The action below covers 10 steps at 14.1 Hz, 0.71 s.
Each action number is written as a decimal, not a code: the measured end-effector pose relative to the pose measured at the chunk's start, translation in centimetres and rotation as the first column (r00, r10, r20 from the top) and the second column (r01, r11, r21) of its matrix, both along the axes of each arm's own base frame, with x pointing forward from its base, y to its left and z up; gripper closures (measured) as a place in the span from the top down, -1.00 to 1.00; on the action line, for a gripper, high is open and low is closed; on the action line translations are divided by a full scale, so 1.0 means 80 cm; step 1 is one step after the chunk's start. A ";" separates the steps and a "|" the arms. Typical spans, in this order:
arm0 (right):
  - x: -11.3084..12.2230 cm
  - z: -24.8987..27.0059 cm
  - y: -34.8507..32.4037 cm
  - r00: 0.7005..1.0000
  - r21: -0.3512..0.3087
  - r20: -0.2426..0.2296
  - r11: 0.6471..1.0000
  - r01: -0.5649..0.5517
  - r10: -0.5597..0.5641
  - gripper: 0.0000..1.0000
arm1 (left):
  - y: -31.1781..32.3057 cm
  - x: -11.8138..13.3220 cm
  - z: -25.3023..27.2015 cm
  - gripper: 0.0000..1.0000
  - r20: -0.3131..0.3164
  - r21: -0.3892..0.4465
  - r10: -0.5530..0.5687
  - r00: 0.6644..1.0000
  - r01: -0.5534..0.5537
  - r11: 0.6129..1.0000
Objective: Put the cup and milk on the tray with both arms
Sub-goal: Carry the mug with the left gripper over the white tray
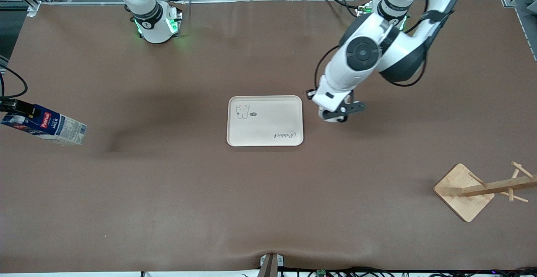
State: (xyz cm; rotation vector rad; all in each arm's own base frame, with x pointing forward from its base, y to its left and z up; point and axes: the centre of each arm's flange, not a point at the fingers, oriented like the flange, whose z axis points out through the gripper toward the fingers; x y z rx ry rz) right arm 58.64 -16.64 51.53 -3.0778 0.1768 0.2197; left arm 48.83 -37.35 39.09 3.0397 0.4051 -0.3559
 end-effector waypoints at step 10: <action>0.016 -0.013 0.095 0.993 0.016 -0.073 0.995 -0.094 0.095 0.22 | -0.147 -0.052 -0.129 -0.81 -0.233 0.032 0.100 0.967 -0.095 0.995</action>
